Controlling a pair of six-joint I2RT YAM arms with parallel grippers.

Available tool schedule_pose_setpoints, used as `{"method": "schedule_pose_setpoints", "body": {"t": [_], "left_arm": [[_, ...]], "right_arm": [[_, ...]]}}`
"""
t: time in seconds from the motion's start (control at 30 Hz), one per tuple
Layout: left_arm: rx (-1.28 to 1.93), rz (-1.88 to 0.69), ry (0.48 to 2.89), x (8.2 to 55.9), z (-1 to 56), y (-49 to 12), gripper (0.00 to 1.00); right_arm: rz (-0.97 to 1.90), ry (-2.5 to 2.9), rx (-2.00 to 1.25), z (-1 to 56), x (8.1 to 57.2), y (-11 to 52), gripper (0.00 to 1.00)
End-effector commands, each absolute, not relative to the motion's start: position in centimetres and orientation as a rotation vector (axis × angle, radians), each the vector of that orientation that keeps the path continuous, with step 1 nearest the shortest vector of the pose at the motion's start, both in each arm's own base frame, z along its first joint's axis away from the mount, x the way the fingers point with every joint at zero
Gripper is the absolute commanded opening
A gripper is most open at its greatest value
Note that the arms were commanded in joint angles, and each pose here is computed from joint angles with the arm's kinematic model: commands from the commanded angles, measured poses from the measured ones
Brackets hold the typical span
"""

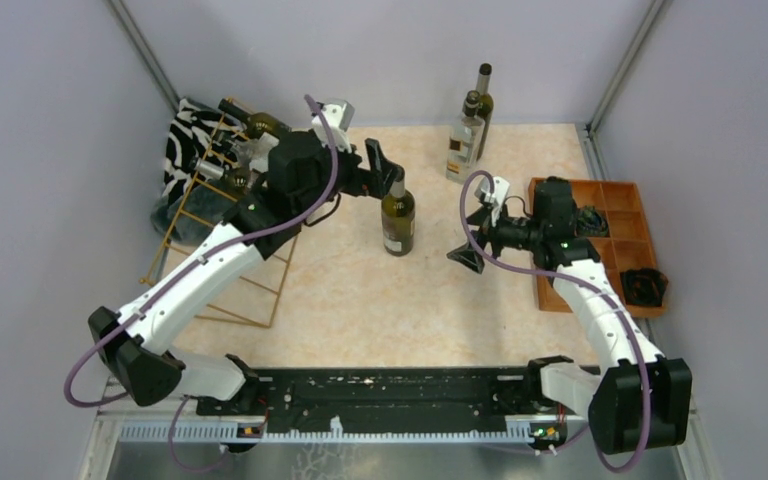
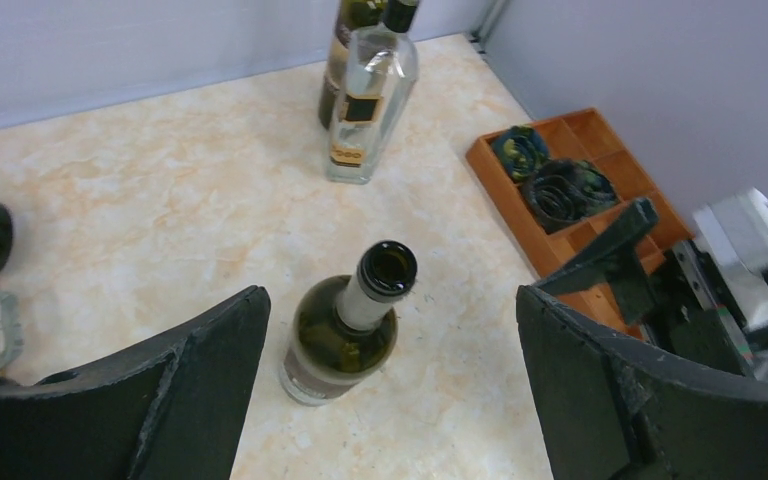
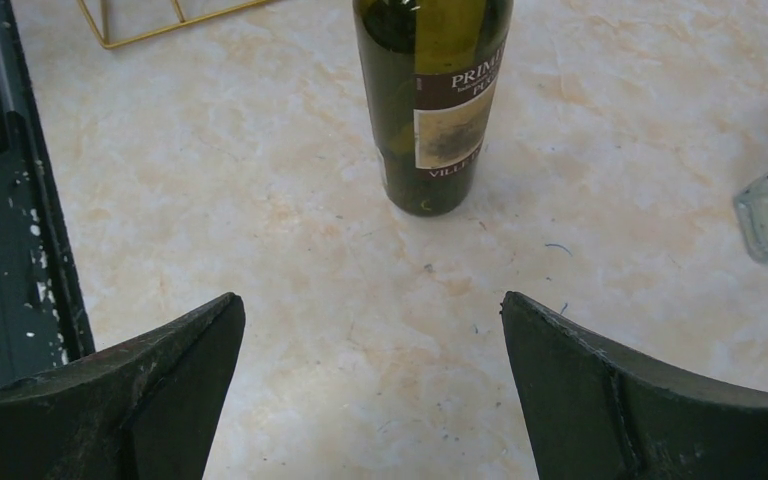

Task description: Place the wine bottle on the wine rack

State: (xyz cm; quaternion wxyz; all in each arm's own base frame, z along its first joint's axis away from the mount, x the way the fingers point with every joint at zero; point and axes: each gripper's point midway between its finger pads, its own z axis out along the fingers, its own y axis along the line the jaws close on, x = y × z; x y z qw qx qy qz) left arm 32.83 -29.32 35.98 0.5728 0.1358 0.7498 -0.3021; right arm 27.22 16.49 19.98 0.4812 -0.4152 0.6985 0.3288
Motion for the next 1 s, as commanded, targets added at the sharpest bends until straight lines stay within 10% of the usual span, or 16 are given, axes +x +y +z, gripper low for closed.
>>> {"method": "schedule_pose_setpoints", "body": {"t": [0.0, 0.5, 0.97], "left_arm": [[0.239, -0.510, 1.801, 34.8, 35.7, -29.0, 0.99], [0.256, -0.195, 1.875, 37.6, 32.4, -32.5, 0.99], [0.318, -0.153, 1.938, 37.7, 29.2, -33.6, 0.75]], "right_arm": [[0.667, 1.645, -1.049, 21.2, 28.4, 15.6, 0.98], [0.628, 1.647, -1.062, 20.6, 28.6, 15.3, 0.98], [0.620, 1.633, -1.073, 20.8, 28.5, 15.3, 0.98]]}}
